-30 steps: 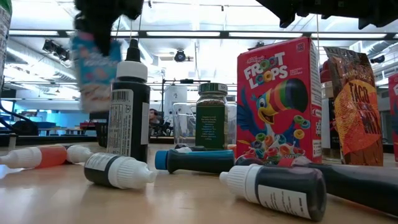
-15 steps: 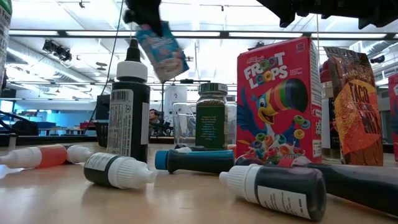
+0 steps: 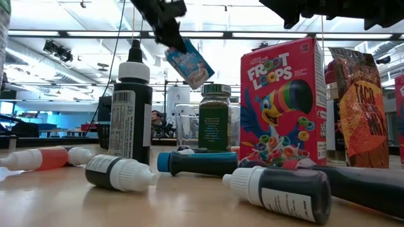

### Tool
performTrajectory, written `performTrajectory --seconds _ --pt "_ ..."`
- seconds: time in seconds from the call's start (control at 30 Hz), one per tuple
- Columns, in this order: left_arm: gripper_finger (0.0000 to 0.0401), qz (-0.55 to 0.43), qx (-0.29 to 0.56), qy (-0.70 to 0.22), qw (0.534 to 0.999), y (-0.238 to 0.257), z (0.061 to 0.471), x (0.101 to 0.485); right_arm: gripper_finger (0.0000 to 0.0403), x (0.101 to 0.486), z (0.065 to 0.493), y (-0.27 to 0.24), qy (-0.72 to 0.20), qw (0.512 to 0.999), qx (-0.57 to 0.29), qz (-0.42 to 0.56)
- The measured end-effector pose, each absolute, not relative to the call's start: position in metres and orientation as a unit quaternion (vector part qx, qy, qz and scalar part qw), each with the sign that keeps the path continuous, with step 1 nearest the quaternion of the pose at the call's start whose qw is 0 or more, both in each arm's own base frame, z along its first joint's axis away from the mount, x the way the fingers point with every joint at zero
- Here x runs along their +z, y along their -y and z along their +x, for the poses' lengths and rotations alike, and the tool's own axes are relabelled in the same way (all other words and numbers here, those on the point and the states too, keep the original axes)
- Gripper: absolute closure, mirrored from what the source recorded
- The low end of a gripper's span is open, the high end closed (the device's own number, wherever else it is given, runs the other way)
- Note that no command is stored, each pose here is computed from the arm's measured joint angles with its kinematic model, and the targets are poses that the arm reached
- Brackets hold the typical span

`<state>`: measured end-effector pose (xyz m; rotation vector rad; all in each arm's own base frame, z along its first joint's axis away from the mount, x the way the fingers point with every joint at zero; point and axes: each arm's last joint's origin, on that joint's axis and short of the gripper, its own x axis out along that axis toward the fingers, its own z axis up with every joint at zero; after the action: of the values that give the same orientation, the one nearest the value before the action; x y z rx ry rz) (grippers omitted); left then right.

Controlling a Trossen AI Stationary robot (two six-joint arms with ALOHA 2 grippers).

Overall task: Pick & Place Kitchen Items
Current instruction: Put the blue cereal box into the transparent bin

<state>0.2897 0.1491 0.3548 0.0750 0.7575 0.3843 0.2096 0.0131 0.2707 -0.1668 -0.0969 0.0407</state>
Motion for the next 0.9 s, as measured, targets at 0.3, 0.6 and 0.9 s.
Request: performTrajectory --seconds 0.3,0.6,0.9 --pt "0.0306 0.081 0.158 -0.436 0.882 -0.204 0.313 0.295 0.0188 0.268 0.210 -0.013 0.032 0.997 0.021 -0.069" --pt "0.0306 0.125 0.142 -0.504 0.843 -0.229 0.335 0.236 0.0188 0.265 0.210 -0.013 0.018 0.997 0.022 -0.069" --pt "0.0282 0.156 0.157 -0.533 0.816 -0.232 0.335 0.229 0.0188 0.263 0.210 -0.013 0.009 0.999 0.024 -0.020"
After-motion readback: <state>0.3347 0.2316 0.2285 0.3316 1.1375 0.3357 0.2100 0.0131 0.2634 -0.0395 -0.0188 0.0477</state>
